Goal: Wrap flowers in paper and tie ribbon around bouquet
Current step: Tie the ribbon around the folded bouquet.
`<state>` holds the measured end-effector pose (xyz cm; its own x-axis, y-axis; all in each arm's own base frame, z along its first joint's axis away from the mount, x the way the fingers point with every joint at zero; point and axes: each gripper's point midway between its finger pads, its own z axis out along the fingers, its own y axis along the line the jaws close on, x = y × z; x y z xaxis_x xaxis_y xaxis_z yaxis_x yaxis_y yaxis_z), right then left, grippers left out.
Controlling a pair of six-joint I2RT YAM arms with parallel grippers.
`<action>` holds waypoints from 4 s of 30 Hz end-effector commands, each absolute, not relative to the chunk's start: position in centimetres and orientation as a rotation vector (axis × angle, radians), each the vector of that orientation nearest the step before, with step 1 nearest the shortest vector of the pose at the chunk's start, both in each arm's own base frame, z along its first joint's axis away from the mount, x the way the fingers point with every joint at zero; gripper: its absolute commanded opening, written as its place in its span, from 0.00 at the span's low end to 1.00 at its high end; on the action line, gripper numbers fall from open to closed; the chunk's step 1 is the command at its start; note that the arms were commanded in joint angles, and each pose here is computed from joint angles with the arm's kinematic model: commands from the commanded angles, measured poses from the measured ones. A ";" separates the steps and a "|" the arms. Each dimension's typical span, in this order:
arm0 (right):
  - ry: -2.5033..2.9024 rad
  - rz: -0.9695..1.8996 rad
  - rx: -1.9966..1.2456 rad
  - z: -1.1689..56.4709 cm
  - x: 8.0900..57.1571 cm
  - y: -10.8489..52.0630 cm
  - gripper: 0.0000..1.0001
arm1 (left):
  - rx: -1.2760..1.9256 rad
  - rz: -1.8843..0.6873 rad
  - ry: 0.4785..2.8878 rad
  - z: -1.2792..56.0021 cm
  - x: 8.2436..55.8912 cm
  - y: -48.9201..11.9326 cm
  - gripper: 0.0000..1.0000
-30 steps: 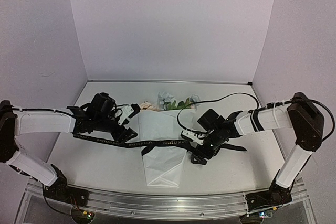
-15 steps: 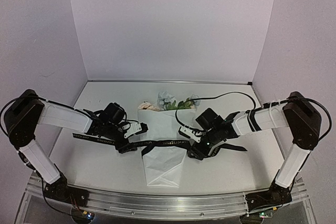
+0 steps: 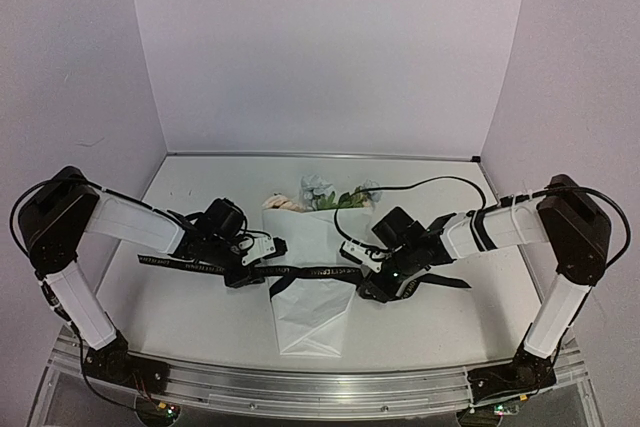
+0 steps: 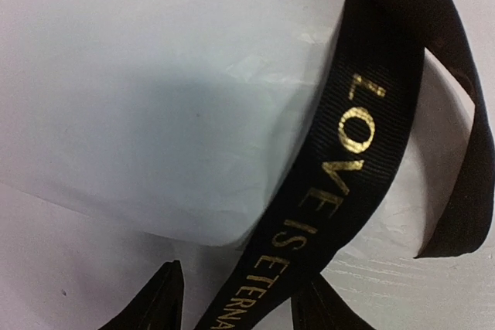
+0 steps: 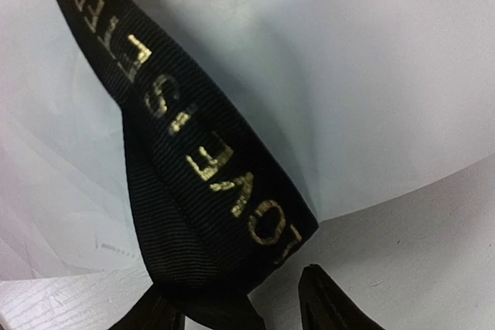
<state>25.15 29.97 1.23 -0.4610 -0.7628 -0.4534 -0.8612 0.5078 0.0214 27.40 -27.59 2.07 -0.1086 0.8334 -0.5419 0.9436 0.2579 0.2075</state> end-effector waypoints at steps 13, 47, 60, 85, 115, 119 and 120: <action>2.434 0.318 -1.264 4.2 25.3 29.6 0.00 | 1.251 -0.274 2.049 6.6 28.6 -28.1 0.00; 2.812 -0.259 -0.455 7.9 25.5 19.8 0.00 | 0.073 -0.080 2.471 5.5 29.9 -20.5 0.00; 2.877 -0.337 -0.092 5.8 23.9 13.2 0.00 | -0.477 -0.041 2.511 4.7 29.2 -10.1 0.00; 2.756 -0.430 0.034 3.5 13.8 3.6 0.00 | -0.890 -0.086 2.419 3.8 27.3 -1.7 0.00; 2.918 -0.234 -0.421 5.2 14.1 11.2 0.55 | 0.044 -0.707 2.302 12.7 27.3 -17.6 0.00; 2.929 -0.072 -0.399 6.9 14.8 14.2 0.64 | 0.065 -0.743 2.303 12.8 27.0 -18.1 0.00; 2.937 -0.015 -0.381 7.2 15.0 15.3 0.64 | 0.071 -0.751 2.302 12.8 26.9 -18.2 0.00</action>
